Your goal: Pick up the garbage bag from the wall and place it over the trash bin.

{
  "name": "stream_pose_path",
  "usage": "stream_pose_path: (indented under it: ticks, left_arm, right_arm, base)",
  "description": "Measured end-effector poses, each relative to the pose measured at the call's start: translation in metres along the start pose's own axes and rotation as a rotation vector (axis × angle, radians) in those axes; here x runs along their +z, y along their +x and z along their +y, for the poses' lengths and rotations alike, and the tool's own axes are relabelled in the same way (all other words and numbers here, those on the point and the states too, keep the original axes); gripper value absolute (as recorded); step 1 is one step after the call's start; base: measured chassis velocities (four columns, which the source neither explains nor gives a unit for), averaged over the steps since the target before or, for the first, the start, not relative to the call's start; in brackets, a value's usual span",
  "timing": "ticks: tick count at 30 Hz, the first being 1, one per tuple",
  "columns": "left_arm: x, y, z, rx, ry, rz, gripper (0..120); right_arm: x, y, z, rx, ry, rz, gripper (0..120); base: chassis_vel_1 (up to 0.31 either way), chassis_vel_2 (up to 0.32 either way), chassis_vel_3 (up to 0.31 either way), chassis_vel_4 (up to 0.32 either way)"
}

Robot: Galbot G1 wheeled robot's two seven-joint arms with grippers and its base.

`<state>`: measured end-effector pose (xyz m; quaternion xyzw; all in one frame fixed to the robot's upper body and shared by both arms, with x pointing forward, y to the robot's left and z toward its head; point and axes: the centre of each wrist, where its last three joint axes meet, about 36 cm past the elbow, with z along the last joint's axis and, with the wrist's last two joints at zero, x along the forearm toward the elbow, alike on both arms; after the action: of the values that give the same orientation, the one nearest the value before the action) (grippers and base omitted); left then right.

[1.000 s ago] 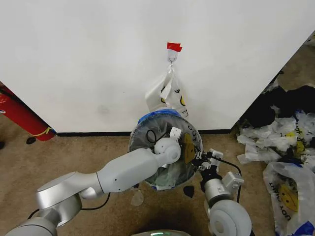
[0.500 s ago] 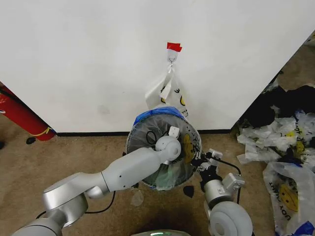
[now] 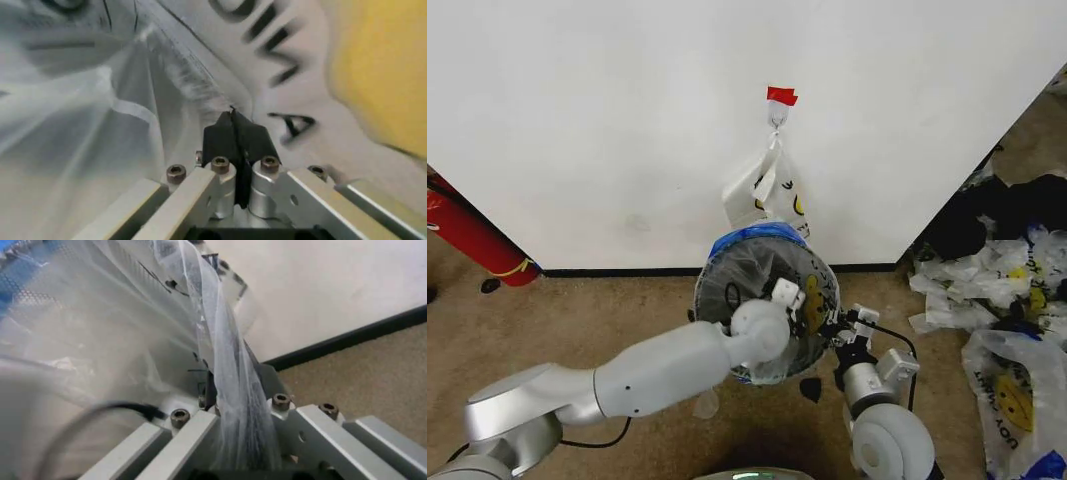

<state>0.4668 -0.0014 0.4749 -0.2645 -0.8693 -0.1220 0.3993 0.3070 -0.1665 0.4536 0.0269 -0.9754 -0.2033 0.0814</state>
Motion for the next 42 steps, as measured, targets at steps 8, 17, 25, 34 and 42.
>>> stream_pose_path:
  ticks: [8, 17, 25, 34, 42]
  left_arm:
    - [0.012, -0.047, -0.001, -0.062, -0.031, 0.045, 0]
    - [-0.009, -0.038, 0.008, -0.072, 0.048, -0.032, 0]
    - [0.003, -0.013, 0.012, -0.077, -0.014, -0.108, 0]
    - [0.003, -0.055, 0.009, -0.185, -0.083, -0.177, 0]
    - [0.0, -0.071, 0.013, -0.216, -0.074, -0.184, 0]
  right_arm:
    - [-0.009, 0.014, 0.007, -0.026, -0.002, -0.016, 0]
    - [-0.004, 0.009, 0.005, -0.019, 0.003, -0.01, 0]
    - [0.004, -0.002, -0.007, 0.015, 0.027, -0.006, 0]
    - [0.003, 0.011, 0.008, -0.033, 0.026, -0.027, 0]
    - [-0.002, 0.019, 0.012, -0.046, -0.007, -0.018, 0]
  base:
    - [0.0, 0.0, 0.0, 0.0]
    - [0.0, 0.0, 0.0, 0.0]
    - [0.0, 0.0, 0.0, 0.0]
    - [0.0, 0.0, 0.0, 0.0]
    - [0.0, 0.0, 0.0, 0.0]
